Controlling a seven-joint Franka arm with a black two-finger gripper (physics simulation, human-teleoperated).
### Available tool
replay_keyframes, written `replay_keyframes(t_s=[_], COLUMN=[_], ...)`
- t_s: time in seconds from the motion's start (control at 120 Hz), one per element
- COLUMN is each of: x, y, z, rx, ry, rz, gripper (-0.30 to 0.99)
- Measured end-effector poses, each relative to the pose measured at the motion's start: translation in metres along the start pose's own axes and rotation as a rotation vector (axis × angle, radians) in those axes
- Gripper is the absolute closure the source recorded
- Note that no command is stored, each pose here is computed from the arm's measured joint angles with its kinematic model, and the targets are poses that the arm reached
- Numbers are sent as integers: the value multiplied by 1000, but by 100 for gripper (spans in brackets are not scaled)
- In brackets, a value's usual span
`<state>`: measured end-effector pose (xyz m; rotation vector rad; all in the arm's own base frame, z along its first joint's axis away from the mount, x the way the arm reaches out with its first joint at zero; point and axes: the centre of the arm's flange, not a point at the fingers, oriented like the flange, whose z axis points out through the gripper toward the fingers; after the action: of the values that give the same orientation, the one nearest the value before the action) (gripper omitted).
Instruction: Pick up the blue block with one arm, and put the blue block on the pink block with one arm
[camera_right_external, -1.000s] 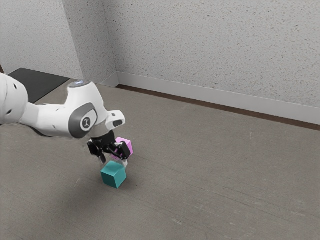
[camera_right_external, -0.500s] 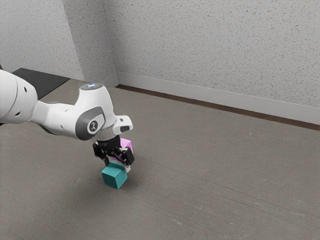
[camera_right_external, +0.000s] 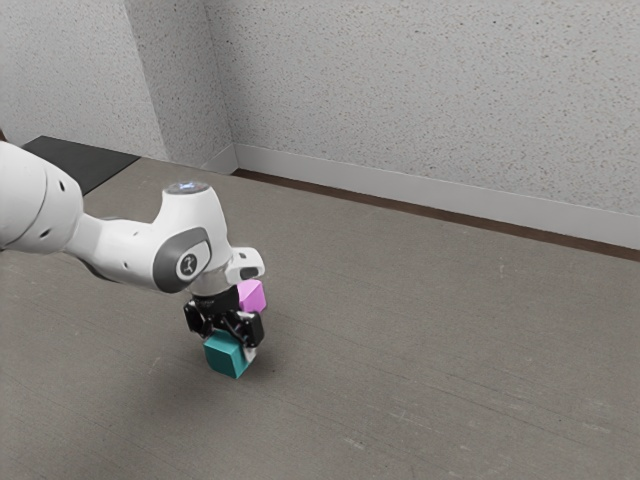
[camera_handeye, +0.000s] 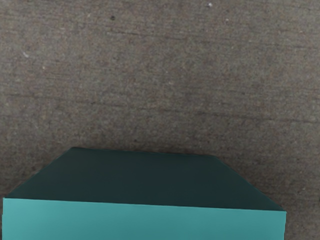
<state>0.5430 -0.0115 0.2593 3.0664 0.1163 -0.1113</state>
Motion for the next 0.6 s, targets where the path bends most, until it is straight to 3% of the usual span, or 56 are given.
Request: replay_keyframes(t_s=[0.433,0.6], x=[4,11], y=[0,-9], z=[-13,-41], rx=[15,29], ry=[43,82], rz=[-3,-23], gripper=[34,36])
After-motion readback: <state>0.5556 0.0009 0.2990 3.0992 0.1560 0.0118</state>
